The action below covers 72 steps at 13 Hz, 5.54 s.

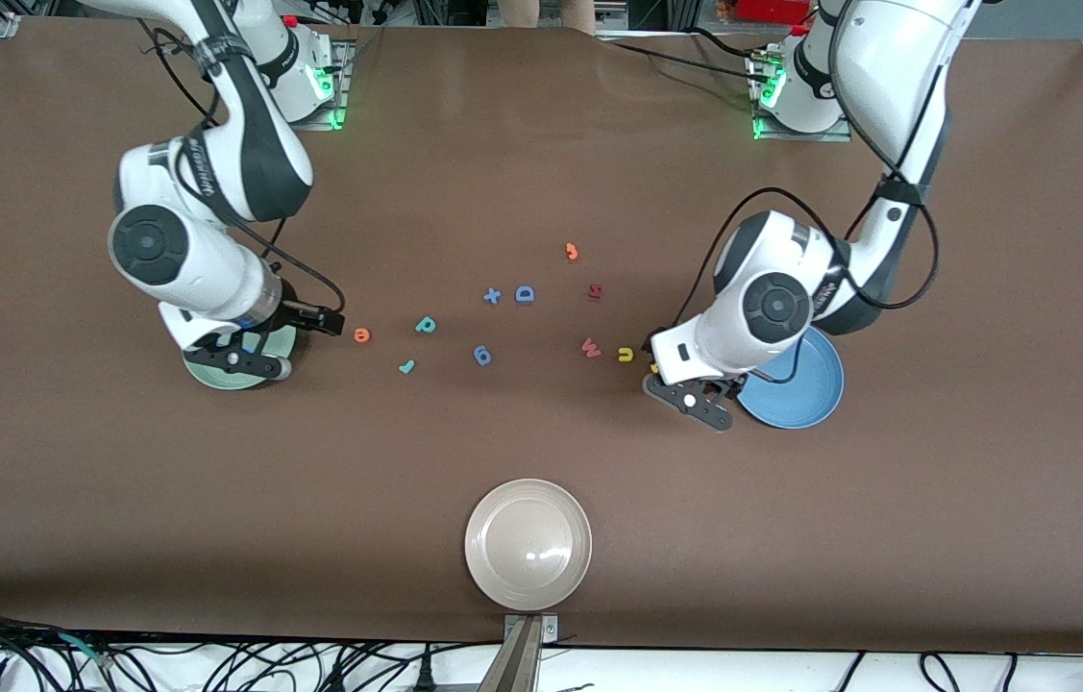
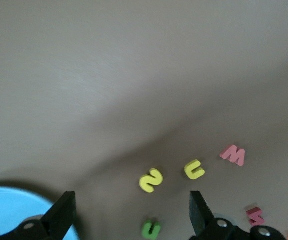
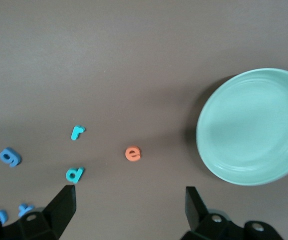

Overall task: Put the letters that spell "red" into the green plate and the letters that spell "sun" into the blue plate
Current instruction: 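Grasp yellow 2 with the left gripper while the right gripper grasps orange e, then release yellow 2 onto the blue plate while the right gripper carries e, then lower e onto the green plate while the left gripper grasps yellow u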

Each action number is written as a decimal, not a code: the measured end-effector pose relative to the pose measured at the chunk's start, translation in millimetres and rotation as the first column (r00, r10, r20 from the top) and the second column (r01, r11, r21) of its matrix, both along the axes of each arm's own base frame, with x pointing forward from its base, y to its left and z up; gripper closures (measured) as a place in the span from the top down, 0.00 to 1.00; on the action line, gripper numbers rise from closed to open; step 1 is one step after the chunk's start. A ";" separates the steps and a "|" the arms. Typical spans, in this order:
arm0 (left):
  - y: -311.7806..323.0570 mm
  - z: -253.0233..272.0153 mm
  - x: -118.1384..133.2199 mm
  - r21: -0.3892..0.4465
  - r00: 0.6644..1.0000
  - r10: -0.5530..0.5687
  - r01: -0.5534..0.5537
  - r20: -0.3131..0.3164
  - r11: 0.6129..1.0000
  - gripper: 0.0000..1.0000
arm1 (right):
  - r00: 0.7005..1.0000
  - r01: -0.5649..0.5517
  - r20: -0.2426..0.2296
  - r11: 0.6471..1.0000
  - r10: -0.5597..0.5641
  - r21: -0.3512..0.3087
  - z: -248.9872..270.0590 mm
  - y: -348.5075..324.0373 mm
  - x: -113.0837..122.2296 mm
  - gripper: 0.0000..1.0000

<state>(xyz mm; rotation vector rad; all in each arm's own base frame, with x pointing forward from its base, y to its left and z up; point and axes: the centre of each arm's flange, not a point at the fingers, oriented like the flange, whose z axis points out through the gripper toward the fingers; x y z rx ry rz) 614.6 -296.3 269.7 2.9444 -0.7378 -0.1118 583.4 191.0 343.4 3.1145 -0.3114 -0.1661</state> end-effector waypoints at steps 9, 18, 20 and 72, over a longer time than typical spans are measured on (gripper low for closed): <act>-5.1 -68.3 -25.2 0.060 0.997 -0.071 0.071 -0.004 0.996 1.00 | 0.994 -0.005 0.106 1.000 0.004 0.010 -144.9 3.0 -43.9 0.97; -15.0 -100.4 -36.9 0.073 0.997 -0.079 0.080 -0.023 0.994 0.89 | 0.994 -0.036 0.100 0.999 0.035 0.006 -164.2 20.0 -51.6 0.84; -14.6 -102.3 -37.8 0.074 0.997 -0.079 0.081 -0.025 0.994 0.81 | 0.994 -0.038 0.099 0.999 0.037 0.005 -164.8 21.0 -52.4 0.74; -21.1 -90.9 -111.6 0.194 0.974 -0.204 0.221 -0.102 0.956 1.00 | 0.986 -0.166 -0.006 0.982 0.166 -0.086 -135.9 -183.4 -47.2 0.27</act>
